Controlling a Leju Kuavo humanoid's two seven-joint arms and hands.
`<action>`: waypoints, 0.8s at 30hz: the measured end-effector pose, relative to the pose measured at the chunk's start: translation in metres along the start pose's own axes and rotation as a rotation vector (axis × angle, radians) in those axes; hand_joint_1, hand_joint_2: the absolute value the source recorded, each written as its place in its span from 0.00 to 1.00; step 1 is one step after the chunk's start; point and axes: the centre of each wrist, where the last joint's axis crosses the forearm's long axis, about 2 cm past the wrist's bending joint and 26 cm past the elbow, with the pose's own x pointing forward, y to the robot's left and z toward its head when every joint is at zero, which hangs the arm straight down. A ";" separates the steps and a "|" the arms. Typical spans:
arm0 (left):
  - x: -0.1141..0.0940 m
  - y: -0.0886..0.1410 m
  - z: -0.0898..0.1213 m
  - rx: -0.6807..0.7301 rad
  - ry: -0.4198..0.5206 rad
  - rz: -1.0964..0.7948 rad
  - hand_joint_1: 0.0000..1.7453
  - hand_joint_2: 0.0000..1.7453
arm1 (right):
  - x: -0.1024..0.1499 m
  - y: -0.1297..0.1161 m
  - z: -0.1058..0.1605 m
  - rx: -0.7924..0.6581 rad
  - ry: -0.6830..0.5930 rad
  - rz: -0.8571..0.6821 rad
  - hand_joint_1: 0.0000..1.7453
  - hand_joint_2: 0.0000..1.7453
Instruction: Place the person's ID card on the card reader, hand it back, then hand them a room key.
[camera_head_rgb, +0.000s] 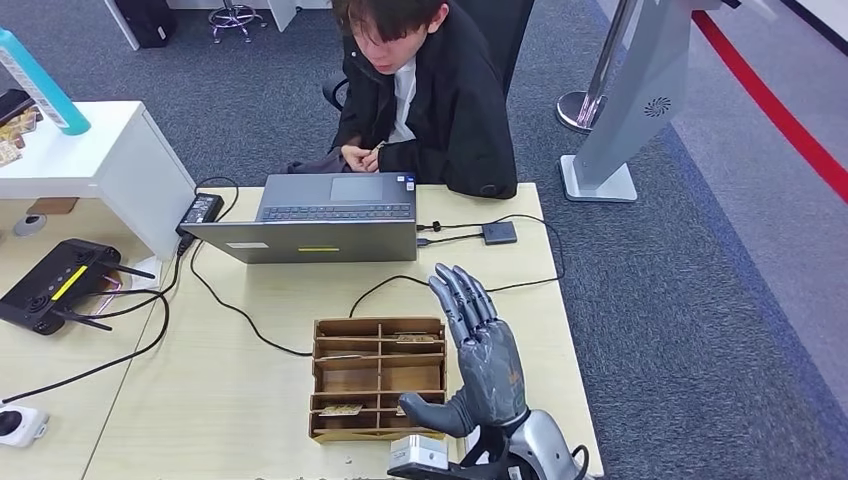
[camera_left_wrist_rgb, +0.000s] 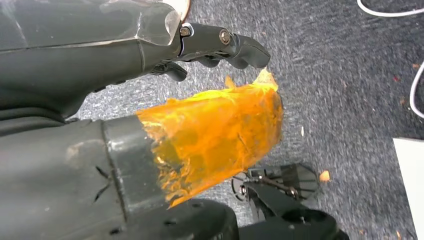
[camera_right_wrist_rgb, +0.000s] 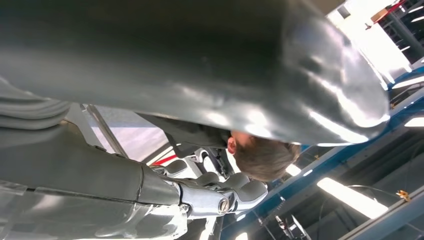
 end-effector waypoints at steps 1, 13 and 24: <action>0.000 -0.001 0.000 -0.001 0.000 0.001 0.00 0.00 | 0.000 0.000 0.002 0.003 -0.003 0.000 0.00 0.75; 0.003 -0.003 0.000 -0.003 -0.005 0.010 0.00 0.00 | -0.006 0.003 0.022 0.070 -0.022 0.063 0.00 1.00; 0.004 -0.003 0.000 -0.007 -0.008 0.002 0.00 0.00 | -0.012 0.014 0.029 0.148 -0.026 0.164 0.00 1.00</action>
